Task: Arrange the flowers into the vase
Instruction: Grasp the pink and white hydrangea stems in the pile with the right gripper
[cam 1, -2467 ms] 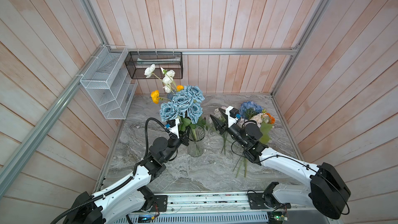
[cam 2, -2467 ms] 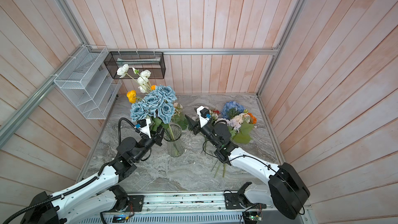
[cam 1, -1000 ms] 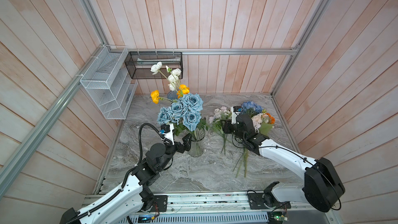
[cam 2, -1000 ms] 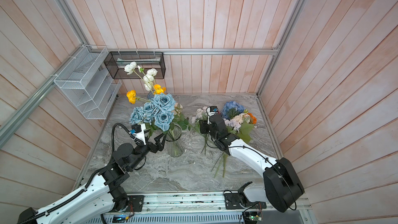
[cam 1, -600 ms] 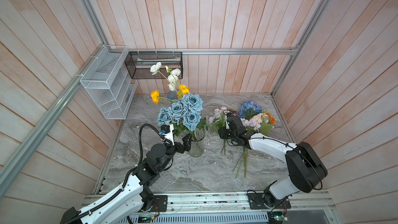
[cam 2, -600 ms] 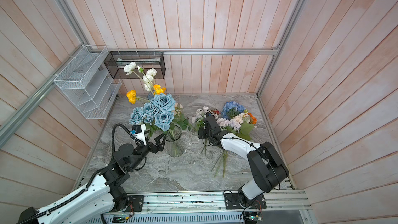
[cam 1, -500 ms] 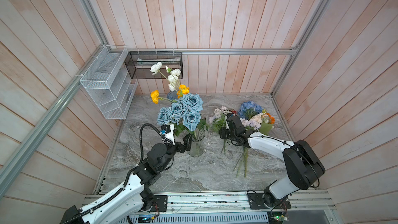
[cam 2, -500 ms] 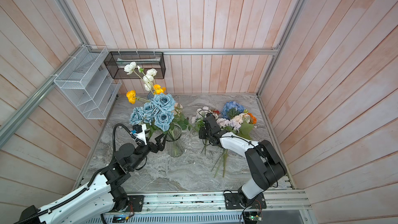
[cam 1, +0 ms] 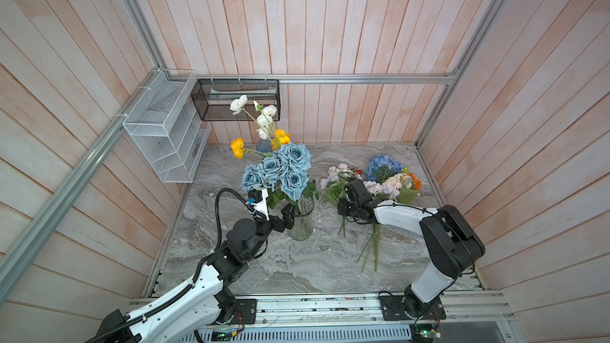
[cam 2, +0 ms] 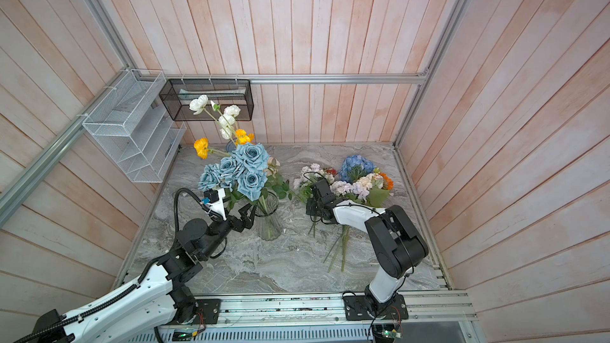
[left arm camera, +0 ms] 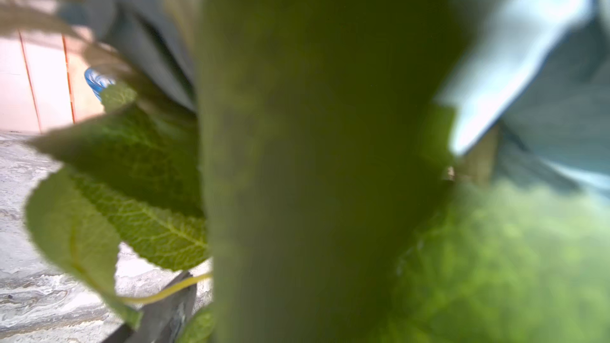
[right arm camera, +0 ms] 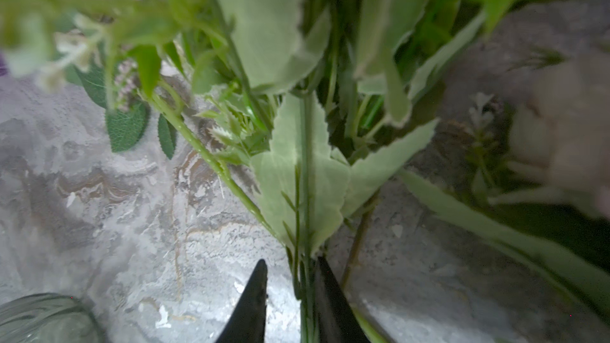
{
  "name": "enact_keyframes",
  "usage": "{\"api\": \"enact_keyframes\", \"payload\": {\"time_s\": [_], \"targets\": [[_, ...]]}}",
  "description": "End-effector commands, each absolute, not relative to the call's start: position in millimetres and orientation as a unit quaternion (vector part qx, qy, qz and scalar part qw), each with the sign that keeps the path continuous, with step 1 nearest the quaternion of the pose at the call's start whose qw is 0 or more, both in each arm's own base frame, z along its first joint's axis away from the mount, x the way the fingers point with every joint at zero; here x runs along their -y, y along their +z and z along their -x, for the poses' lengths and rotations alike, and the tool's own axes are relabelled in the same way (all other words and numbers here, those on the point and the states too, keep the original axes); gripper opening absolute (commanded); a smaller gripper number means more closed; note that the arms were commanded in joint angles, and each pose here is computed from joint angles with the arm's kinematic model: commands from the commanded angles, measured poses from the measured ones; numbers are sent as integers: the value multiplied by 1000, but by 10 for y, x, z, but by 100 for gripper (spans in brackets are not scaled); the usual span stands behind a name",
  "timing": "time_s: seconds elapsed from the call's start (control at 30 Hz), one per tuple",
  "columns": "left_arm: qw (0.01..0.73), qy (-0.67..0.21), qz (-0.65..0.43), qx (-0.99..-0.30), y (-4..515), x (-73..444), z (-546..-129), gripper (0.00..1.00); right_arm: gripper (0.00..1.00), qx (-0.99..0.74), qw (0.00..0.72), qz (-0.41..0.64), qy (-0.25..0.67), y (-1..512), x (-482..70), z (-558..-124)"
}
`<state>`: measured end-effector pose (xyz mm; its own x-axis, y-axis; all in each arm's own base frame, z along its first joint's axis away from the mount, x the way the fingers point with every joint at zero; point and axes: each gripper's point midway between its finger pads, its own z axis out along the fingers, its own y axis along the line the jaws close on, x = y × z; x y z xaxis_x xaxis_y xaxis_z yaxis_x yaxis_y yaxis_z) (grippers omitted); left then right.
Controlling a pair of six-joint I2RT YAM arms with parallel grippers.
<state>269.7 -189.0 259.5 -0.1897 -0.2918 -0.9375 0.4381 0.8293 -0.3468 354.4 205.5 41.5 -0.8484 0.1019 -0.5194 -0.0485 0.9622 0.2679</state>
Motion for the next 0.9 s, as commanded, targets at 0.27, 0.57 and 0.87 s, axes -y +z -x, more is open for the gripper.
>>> {"api": "enact_keyframes", "payload": {"time_s": [0.27, 0.57, 0.87], "targets": [[645, -280, -46, -710, 2614, 1865, -2714, 100, 22, -955, 279, -15, 102, 366, -1980, -3644], [646, -283, -44, -707, 2636, 1858, -2708, 100, 23, -955, 279, -15, 99, 330, -1977, -3669], [645, -284, -43, -708, 2629, 1858, -2706, 100, 2, -950, 291, -20, 108, 405, -1970, -3693]]}}
